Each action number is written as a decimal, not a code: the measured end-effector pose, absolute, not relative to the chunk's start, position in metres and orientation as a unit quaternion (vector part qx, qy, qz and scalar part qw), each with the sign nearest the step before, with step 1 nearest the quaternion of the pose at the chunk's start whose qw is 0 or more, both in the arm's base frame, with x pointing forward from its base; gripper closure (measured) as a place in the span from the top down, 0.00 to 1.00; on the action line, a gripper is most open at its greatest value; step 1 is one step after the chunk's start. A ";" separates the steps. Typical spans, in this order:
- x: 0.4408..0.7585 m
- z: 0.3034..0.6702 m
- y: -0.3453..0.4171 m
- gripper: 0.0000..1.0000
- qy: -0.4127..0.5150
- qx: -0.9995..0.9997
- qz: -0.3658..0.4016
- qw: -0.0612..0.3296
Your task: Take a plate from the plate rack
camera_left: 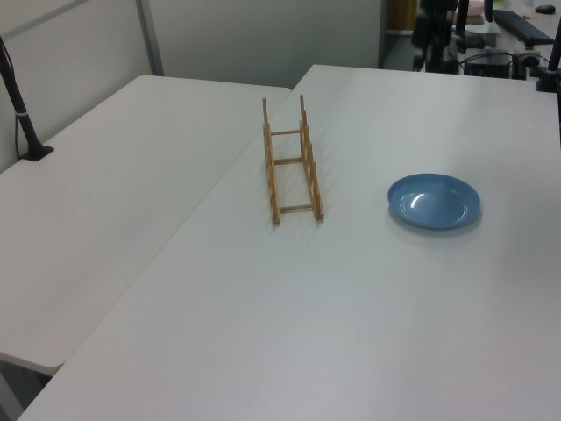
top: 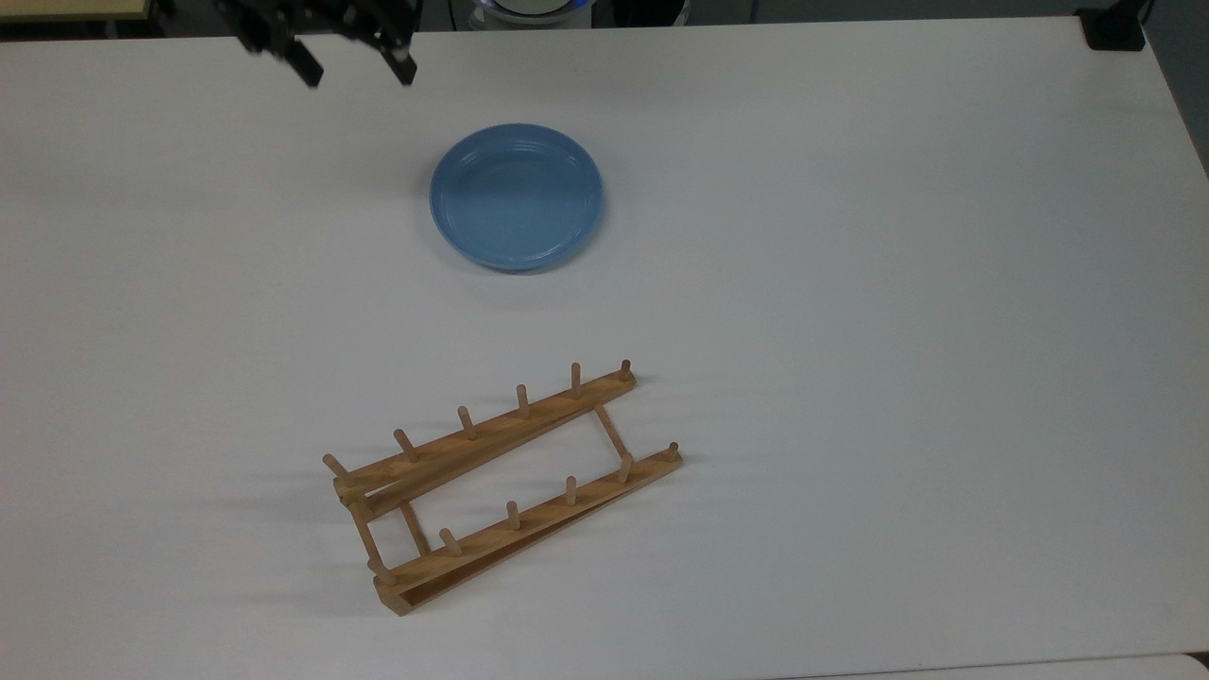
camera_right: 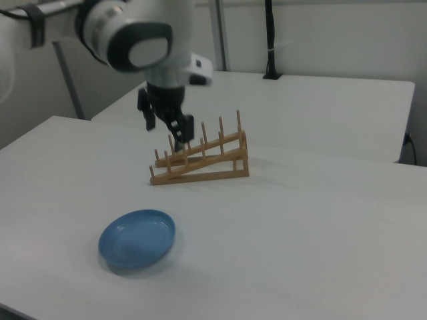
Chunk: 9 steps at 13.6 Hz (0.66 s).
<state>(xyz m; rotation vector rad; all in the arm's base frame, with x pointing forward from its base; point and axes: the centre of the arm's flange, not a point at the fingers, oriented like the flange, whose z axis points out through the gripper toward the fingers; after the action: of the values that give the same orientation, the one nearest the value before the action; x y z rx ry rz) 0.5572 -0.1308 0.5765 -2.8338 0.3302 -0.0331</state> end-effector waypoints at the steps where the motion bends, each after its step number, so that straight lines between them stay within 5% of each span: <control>1: 0.556 0.596 -0.121 1.00 0.138 -0.980 -0.020 0.142; 5: 0.517 0.670 -0.050 1.00 0.181 -0.979 -0.008 0.098; 9: 0.522 0.663 -0.028 1.00 0.112 -0.993 -0.021 0.031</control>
<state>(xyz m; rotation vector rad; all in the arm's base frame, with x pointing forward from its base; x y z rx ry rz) 0.5221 -0.0280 0.6628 -3.0597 0.3454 -0.0642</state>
